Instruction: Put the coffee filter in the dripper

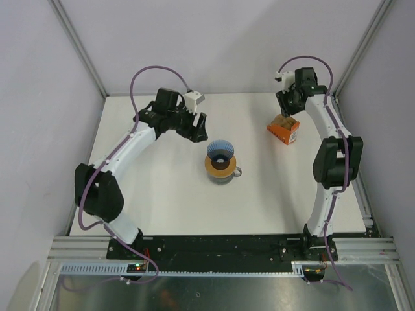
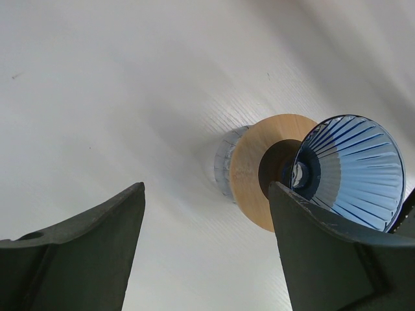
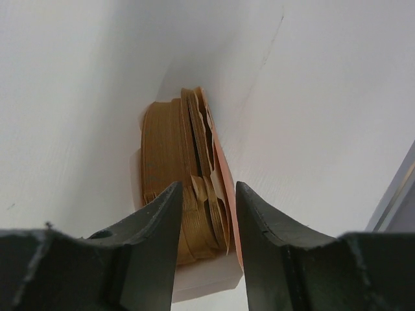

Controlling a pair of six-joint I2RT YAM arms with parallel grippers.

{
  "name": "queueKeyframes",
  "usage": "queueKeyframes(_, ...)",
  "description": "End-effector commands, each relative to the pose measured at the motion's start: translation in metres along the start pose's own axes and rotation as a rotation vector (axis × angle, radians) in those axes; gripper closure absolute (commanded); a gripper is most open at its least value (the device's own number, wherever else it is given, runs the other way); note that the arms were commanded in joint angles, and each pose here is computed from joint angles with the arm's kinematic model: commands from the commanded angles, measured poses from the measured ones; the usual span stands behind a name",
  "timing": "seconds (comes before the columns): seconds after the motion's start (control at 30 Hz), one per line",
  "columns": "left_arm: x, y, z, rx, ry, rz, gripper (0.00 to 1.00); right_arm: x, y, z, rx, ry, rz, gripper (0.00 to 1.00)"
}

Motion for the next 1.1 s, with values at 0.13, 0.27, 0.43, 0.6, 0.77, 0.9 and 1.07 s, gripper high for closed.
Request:
queueKeyframes(0.13, -0.004, 0.005, 0.008, 0.028, -0.028, 0.015, 0.19, 0.002, -0.006, 0.007, -0.049, 0.012, -0.056, 0.57)
queueKeyframes(0.27, -0.003, 0.005, 0.007, 0.026, -0.025, 0.011, 0.19, 0.004, -0.006, 0.006, -0.055, 0.018, -0.058, 0.60)
queueKeyframes(0.43, -0.003, 0.005, 0.007, 0.024, -0.027, 0.009, 0.19, 0.008, -0.006, 0.005, -0.054, 0.027, -0.059, 0.72)
queueKeyframes(0.6, -0.001, 0.006, 0.007, 0.023, -0.023, 0.010, 0.19, 0.011, -0.004, 0.004, -0.067, 0.038, -0.054, 0.78)
queueKeyframes(0.77, -0.001, 0.007, 0.007, 0.022, -0.022, 0.010, 0.19, 0.011, -0.005, 0.006, -0.066, 0.034, -0.053, 0.85)
queueKeyframes(0.9, 0.000, 0.008, 0.006, 0.021, -0.022, 0.011, 0.19, 0.011, -0.002, 0.006, -0.077, 0.036, -0.041, 0.94)
queueKeyframes(1.07, -0.001, 0.008, 0.007, 0.023, -0.023, 0.014, 0.19, 0.009, -0.004, 0.006, -0.085, 0.040, -0.055, 1.00)
Point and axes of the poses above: each gripper's point midway between its finger pads, its own x axis out along the fingers, its own y axis along the line the jaws close on, z = x × y, the point moved 7 cm from there along -x, back along the fingers, and after that the axes turned 9 degrees about x, right-handed, at the moved point
